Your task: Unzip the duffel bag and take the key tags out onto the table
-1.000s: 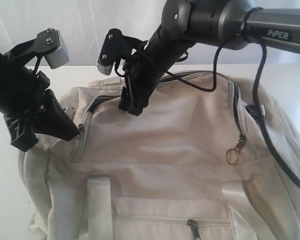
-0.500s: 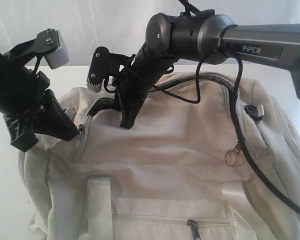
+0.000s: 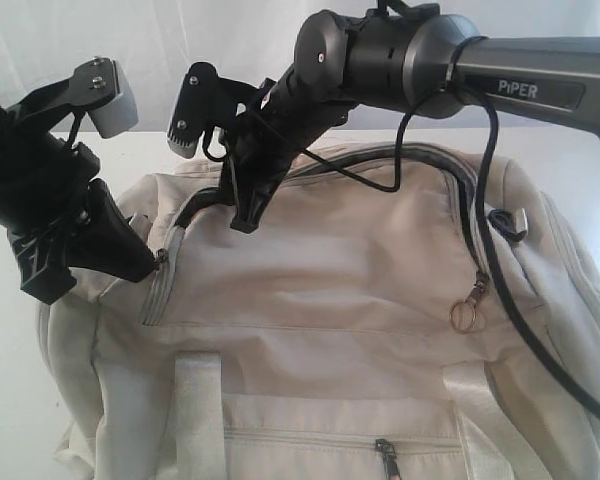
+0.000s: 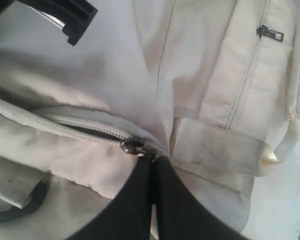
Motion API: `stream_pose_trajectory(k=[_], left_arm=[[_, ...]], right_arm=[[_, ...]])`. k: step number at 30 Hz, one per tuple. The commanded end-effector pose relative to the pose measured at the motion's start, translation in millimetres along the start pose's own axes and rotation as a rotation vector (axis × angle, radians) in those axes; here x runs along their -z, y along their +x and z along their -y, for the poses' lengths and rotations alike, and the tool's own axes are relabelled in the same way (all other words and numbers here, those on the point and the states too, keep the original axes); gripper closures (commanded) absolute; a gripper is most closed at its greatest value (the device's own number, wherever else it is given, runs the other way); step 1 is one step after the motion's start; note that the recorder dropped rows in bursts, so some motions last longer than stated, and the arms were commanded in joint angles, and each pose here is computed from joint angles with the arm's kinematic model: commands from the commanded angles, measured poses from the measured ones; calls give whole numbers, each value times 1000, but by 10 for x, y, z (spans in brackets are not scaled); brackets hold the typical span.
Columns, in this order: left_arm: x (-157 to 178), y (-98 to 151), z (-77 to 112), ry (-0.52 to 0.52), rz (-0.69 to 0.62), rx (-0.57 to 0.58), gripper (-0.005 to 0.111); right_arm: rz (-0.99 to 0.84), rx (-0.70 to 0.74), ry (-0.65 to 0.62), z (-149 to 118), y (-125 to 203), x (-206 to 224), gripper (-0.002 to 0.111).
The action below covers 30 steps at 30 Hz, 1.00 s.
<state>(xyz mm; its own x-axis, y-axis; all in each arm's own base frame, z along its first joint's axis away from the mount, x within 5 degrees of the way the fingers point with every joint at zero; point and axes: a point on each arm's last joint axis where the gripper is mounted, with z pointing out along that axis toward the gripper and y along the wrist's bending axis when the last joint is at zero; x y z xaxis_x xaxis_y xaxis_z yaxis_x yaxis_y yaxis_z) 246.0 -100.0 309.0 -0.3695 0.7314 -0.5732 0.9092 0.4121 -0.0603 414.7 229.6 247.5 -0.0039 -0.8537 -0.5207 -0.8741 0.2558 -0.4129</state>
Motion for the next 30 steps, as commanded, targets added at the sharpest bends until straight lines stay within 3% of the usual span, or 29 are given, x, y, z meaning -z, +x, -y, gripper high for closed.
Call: stream_pose_trajectory(k=[1,8,11,13,19,30], left_arm=[[45,-37,78,44,22,10,107],[45,-37,78,44,22,10,107],[45,-37,79,45,21,10,107],[45,-36,81,47,20,10,107],[28,20,149,119,-20,15,107],[58,143,340,181,-34,32,107]], right_arm=[[28,19,31,18,-67,38,56],[43,11,37,-35,-90,-107,69],[59,11,51,-52,-134,-121,89],[75,-15,78,-33,-155,-120,108],[121,-180,161,78,-152,-100,108],[129,-226,186,103,-152,-95,108]])
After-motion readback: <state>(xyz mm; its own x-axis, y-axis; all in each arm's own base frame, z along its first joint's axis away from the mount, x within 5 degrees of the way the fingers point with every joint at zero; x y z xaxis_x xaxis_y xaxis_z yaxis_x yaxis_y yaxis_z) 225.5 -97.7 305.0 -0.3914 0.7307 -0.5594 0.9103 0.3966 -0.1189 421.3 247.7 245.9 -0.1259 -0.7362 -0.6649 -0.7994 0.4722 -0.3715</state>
